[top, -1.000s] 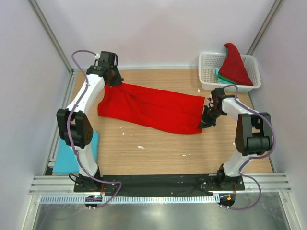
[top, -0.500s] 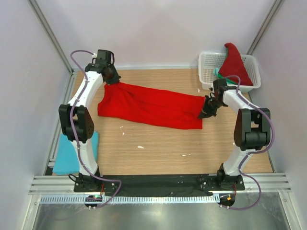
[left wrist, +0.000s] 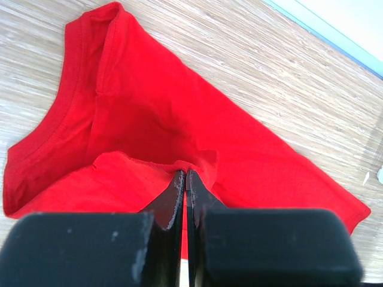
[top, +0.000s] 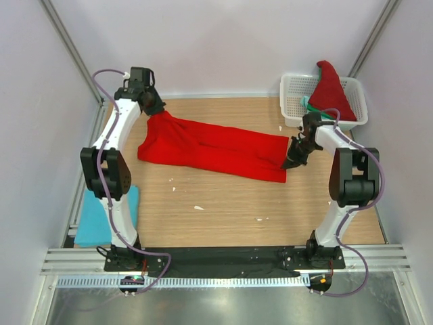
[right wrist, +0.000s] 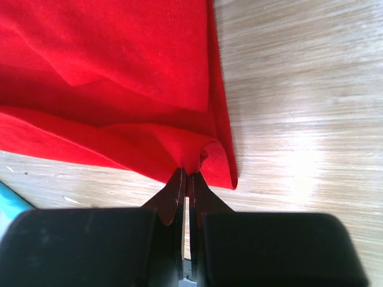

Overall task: Fold and stack the t-shirts
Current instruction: Fold the tshirt

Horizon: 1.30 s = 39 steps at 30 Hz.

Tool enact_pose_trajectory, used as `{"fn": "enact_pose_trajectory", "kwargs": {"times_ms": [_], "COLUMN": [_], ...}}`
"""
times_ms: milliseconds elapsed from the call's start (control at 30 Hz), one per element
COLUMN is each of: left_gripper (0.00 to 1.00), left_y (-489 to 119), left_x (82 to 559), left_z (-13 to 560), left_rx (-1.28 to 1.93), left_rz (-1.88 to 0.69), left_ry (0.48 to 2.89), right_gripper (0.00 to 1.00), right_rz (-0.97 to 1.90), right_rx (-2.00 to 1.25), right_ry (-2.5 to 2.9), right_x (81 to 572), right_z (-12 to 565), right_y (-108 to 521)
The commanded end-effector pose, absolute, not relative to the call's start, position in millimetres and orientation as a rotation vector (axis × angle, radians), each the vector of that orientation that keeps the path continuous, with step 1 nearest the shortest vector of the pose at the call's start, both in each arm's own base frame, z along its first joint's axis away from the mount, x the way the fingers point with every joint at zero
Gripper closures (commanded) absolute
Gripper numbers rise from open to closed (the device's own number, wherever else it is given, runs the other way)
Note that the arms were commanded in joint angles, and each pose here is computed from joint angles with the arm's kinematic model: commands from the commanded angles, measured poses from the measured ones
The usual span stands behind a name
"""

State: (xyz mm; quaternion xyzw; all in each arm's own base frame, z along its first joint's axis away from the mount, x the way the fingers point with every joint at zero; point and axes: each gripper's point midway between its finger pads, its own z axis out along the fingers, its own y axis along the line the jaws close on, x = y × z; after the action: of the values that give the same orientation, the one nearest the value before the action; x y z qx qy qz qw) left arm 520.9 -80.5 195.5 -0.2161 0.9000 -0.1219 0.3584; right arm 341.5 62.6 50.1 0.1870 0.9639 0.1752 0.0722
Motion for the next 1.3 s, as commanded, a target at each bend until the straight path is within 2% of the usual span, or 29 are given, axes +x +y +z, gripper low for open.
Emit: {"fn": "enact_pose_trajectory", "kwargs": {"times_ms": [0,400,633,900,1267], "left_gripper": [1.00,1.00,1.00,1.00,1.00], "left_y": [-81.9,-67.9,-66.9,-36.9,-29.7], "left_x": [539.6,537.1,535.9,524.2,523.2], "left_z": [203.5,188.1,197.7,204.3,189.7], "left_rx": [-0.557,-0.610,-0.613,-0.675,-0.694], "left_rz": [-0.374,-0.338,-0.344,-0.235,-0.199], "left_ry": [2.273,2.301,2.282,2.263,2.285], "right_gripper": [0.95,0.93,0.93,0.93,0.91], "right_rz": [0.532,0.558,0.523,0.527,0.540], "right_rx": [0.561,0.570,0.578,0.584,0.592], "right_ry": [2.872,2.855,2.875,2.877,2.873], "right_x": [356.8,388.2,378.4,378.9,386.0], "right_z": [56.2,58.4,56.0,52.8,48.3], "right_y": [60.7,62.6,58.1,58.1,57.0]}}
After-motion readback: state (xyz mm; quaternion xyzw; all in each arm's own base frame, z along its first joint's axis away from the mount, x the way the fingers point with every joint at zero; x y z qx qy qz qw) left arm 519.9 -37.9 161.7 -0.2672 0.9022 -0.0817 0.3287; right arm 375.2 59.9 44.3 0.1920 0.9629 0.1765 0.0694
